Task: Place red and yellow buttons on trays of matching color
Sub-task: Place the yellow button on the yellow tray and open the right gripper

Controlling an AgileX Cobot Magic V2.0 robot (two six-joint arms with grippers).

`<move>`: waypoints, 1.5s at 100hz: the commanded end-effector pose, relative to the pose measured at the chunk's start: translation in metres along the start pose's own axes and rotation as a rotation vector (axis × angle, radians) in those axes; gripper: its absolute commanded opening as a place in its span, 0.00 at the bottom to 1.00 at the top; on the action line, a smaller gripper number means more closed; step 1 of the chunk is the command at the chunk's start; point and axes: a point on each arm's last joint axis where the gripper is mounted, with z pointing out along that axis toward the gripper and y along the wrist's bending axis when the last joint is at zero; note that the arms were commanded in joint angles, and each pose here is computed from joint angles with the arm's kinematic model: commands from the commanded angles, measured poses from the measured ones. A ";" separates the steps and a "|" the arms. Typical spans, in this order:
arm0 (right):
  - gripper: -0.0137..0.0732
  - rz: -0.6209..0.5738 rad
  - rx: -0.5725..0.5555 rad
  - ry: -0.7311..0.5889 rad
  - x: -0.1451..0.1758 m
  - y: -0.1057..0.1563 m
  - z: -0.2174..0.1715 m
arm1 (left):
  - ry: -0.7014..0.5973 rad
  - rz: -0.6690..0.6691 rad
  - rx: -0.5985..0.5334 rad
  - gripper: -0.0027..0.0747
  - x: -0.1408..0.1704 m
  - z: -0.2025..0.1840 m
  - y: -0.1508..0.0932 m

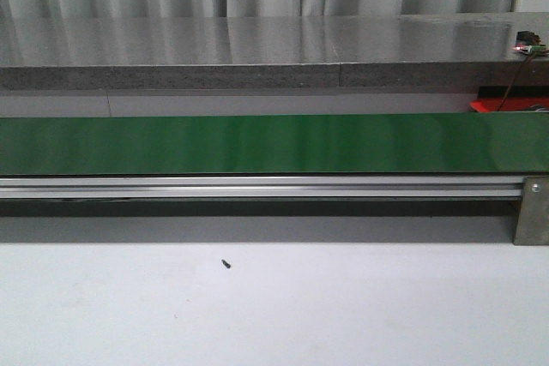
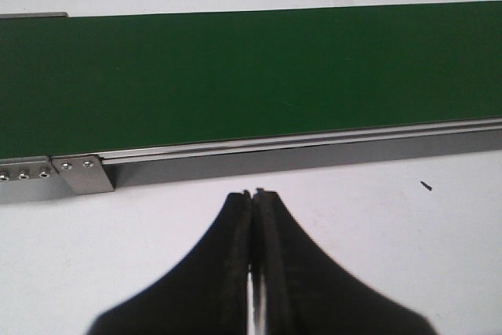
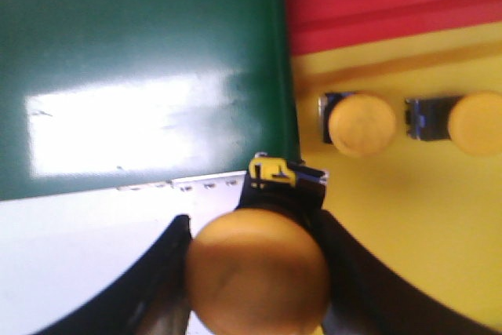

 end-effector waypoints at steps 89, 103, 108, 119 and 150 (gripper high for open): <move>0.34 0.176 0.060 -0.095 0.061 -0.062 0.057 | -0.089 -0.016 0.005 0.01 -0.012 -0.005 -0.002; 0.34 0.174 0.054 -0.112 0.059 -0.062 0.058 | -0.089 -0.016 0.005 0.01 -0.012 -0.005 -0.002; 0.34 0.177 0.047 -0.103 0.059 -0.061 0.060 | -0.089 -0.016 0.005 0.01 -0.012 -0.005 -0.002; 0.34 0.175 0.020 -0.070 0.058 -0.059 0.069 | -0.089 -0.016 0.005 0.01 -0.012 -0.005 -0.002; 0.36 0.176 0.010 -0.053 0.057 -0.059 0.076 | -0.089 -0.016 0.005 0.01 -0.012 -0.005 -0.002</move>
